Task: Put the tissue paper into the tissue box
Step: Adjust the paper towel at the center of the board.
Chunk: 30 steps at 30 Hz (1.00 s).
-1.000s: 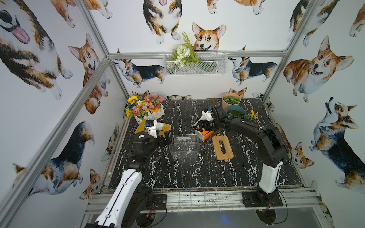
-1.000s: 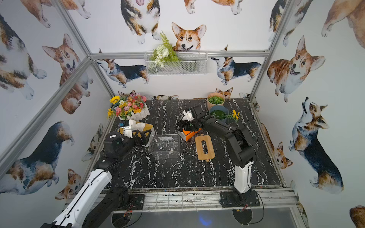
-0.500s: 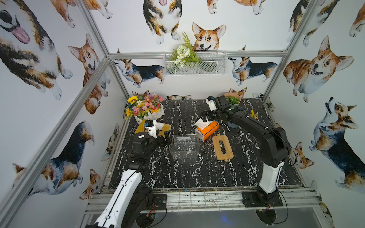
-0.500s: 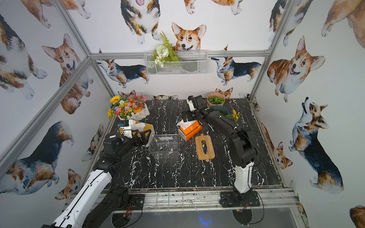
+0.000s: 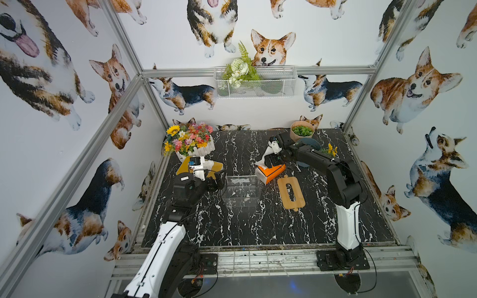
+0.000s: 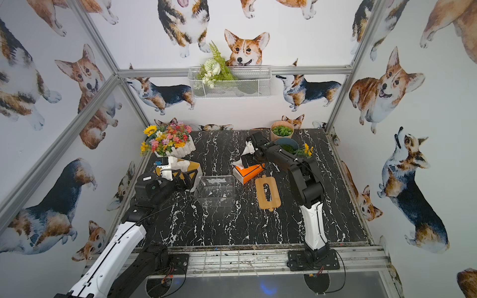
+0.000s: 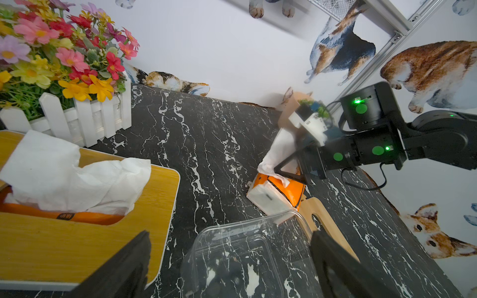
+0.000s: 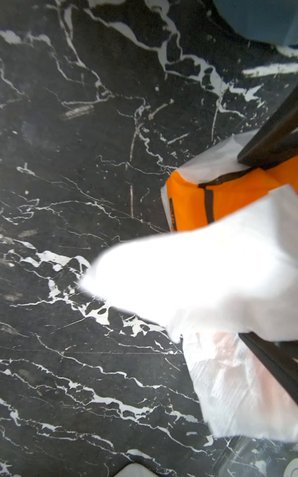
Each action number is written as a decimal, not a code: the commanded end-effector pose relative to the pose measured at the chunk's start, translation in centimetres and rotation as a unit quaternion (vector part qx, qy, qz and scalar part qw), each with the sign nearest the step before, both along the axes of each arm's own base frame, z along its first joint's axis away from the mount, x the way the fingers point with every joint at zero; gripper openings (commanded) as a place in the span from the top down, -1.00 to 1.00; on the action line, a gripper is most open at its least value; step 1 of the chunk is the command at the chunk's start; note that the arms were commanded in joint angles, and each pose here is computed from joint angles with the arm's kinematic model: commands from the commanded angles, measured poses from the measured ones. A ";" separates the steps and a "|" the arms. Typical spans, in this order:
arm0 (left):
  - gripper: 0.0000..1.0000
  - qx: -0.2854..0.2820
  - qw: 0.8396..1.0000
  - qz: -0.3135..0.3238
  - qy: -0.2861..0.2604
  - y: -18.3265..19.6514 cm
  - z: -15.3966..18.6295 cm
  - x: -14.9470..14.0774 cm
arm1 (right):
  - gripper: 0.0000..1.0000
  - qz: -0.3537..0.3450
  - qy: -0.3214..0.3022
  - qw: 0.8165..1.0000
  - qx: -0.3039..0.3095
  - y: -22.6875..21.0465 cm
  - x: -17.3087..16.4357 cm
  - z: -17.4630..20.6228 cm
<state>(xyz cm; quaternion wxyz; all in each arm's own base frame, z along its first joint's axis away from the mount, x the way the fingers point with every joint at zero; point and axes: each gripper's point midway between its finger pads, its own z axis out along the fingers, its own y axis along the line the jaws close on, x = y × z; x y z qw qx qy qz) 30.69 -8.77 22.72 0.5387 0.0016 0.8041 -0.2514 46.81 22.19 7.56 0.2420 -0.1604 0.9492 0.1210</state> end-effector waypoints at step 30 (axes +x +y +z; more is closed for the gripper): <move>-1.00 -0.002 1.000 0.000 -0.011 0.0 0.6 0.0 | -0.90 -0.028 0.038 0.998 0.045 -3.1 -7.5 2.1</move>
